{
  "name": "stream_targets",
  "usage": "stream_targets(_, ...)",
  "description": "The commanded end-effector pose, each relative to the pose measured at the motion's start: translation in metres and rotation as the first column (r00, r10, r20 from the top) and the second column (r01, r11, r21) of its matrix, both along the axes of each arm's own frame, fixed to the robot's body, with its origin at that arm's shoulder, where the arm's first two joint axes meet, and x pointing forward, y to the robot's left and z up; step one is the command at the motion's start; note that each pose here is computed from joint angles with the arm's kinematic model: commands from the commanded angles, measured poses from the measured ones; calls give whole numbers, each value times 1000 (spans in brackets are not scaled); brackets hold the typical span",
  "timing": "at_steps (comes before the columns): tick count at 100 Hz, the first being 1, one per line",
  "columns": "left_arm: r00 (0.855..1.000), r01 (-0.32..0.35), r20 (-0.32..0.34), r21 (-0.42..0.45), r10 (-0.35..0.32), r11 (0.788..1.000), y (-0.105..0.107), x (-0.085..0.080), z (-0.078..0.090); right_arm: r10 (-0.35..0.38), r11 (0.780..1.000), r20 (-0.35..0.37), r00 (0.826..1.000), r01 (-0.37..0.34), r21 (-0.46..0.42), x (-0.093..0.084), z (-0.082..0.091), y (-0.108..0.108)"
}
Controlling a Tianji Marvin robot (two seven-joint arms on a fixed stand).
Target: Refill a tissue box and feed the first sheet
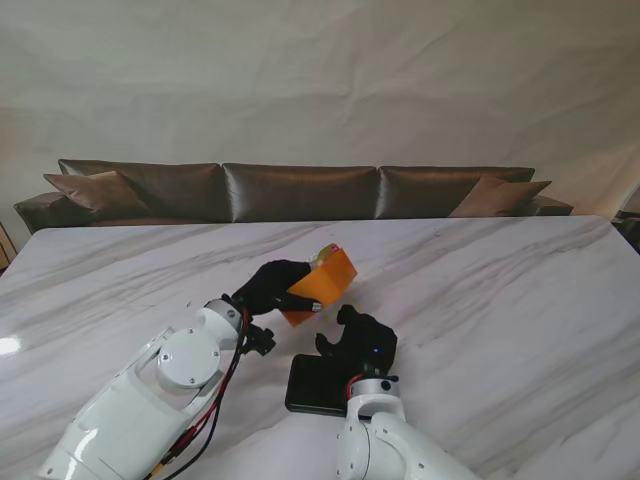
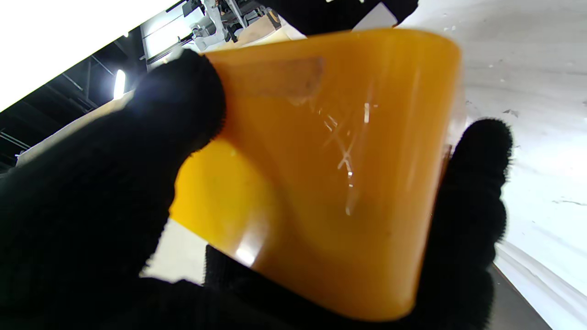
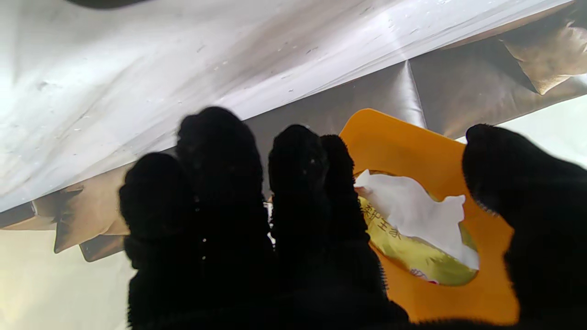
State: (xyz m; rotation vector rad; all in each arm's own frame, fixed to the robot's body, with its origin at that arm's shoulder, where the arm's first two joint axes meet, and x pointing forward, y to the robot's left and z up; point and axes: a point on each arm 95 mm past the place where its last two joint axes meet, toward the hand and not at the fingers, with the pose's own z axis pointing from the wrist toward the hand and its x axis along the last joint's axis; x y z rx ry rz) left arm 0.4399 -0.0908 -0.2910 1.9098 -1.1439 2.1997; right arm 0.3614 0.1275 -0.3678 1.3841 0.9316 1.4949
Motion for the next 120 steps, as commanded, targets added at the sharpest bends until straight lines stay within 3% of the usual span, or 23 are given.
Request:
stream_targets(1, 1000, 11, -1, -10, -11, 1000, -4, -1, 2, 3, 1000, 5, 1000, -3, -8, -4, 1, 3)
stream_targets(43, 1000, 13, -21, -7, -13, 1000, -4, -1, -4, -17, 1000, 77, 997, 16, 22, 2, 15, 10)
stream_targets(71, 999, 20, -29, -12, -20, 1000, -4, -2, -5, -40, 998, 79, 996, 36, 53, 10, 12, 17)
stream_targets(120, 999, 14, -34, -11, -15, 1000, -4, 0, -6, -61, 994, 145, 988, 47, 96, 12, 12, 20)
